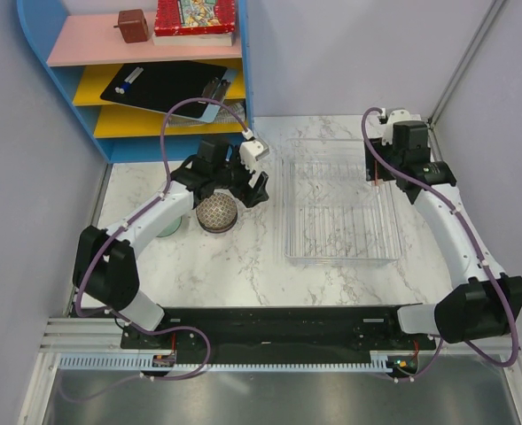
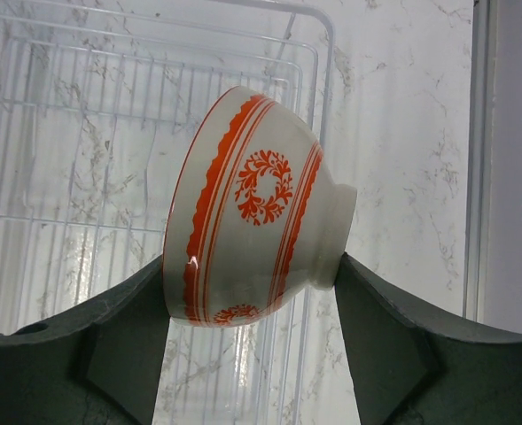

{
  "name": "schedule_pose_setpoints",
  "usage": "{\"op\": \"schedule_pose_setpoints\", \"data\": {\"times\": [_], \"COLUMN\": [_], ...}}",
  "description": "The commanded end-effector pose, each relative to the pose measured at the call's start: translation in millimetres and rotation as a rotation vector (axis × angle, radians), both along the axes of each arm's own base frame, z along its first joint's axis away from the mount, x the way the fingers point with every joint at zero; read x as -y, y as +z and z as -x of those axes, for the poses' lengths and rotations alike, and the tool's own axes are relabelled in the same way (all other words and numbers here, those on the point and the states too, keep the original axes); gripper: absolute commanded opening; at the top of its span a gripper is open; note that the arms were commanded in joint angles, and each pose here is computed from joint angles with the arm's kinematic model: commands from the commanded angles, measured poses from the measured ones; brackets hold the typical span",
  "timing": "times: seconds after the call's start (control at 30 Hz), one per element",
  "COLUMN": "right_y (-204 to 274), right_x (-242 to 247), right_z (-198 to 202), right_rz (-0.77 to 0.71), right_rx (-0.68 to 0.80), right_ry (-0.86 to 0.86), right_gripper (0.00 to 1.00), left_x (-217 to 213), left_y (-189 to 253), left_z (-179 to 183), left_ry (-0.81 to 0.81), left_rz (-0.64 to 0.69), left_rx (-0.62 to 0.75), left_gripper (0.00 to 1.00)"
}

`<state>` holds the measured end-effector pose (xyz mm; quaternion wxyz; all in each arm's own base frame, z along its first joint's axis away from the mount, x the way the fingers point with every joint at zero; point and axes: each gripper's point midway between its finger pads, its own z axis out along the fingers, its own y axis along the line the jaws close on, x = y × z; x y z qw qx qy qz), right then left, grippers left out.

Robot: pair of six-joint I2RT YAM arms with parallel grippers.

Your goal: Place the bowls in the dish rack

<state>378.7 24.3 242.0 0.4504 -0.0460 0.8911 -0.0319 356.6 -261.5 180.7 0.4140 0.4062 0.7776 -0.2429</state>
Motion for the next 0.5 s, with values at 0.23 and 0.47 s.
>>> {"op": "schedule_pose_setpoints", "data": {"times": [0.23,0.47], "right_y": [-7.6,-11.3], "right_x": [-11.6,-19.2], "right_z": [-18.2,-37.0], "right_rz": [0.135,0.171], "right_rx": [0.065,0.056], "right_ry": [-0.007,0.02], "right_gripper": [0.0,0.0], "left_x": [1.1,-0.3], "left_y": [17.7,22.1], "left_z": [-5.4,-3.9], "left_ry": [0.024,0.022], "left_rz": [0.039,0.04], "left_rx": [0.065,0.079], "left_gripper": [0.89,0.89]}}
